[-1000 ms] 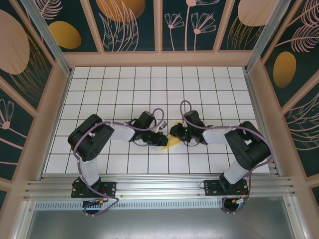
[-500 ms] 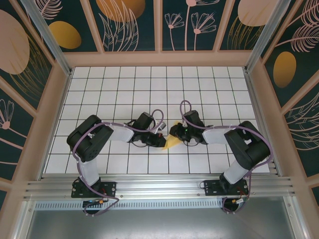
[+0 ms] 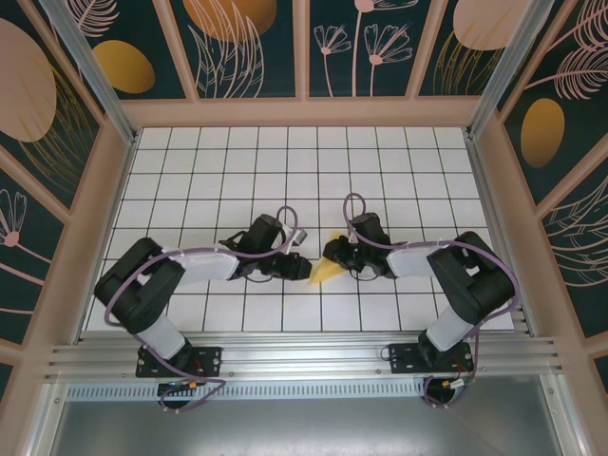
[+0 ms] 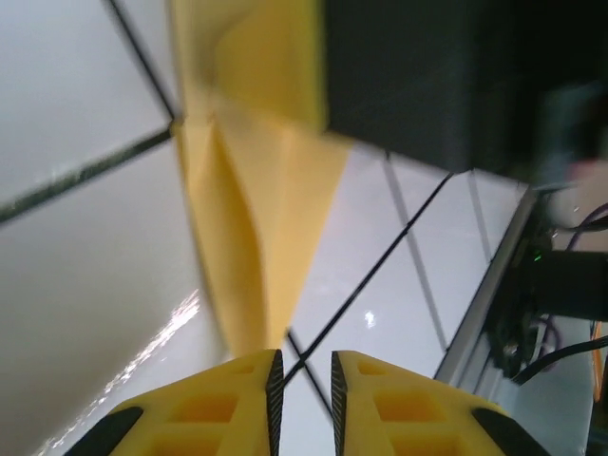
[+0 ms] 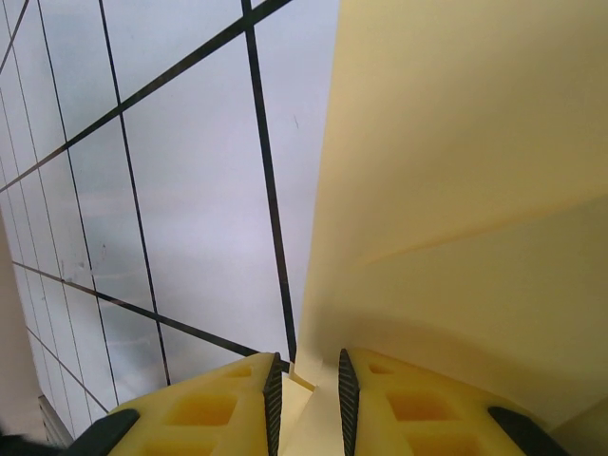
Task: Fold a paper plane with a square sheet of paper (pick it up from the middle)
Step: Fourth fold the wing at the center of the table.
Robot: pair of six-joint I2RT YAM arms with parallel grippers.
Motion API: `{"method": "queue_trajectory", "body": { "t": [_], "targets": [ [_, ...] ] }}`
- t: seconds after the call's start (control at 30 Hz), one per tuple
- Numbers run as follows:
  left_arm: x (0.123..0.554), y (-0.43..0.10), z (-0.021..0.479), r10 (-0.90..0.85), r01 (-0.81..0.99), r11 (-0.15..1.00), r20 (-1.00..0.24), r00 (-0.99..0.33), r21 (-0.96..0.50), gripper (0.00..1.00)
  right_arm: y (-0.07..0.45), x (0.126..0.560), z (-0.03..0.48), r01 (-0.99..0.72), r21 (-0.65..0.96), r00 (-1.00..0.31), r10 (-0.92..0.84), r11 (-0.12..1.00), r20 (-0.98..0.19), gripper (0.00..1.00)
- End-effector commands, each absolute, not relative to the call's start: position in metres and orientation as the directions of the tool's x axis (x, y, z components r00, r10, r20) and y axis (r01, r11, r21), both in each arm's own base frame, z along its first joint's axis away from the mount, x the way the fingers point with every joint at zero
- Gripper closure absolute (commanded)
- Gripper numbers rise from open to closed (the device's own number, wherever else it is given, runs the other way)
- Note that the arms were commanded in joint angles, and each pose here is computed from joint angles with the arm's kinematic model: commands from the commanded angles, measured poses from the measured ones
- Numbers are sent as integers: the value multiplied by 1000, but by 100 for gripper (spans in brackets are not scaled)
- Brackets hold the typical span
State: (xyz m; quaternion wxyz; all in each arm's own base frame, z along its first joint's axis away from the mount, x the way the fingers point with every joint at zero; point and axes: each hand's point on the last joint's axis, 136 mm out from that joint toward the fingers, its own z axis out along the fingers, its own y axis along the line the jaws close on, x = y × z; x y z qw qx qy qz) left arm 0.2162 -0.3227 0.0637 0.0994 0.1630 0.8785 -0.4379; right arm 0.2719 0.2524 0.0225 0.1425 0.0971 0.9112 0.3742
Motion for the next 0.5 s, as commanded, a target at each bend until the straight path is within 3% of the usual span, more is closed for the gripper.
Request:
{"method": "queue_trajectory", "body": {
  "t": [0.0, 0.17, 0.47],
  "targets": [
    [234, -326, 94, 102, 369, 564, -380, -919, -739, 81, 230, 253, -13, 150, 627, -949, 290, 765, -126, 73],
    [244, -345, 110, 54, 334, 486, -354, -934, -808, 92, 229, 250, -15, 153, 625, -948, 291, 766, -125, 73],
    [237, -366, 85, 93, 284, 448, -272, -958, -848, 92, 228, 248, -17, 160, 624, -949, 294, 765, -117, 73]
  ]
}}
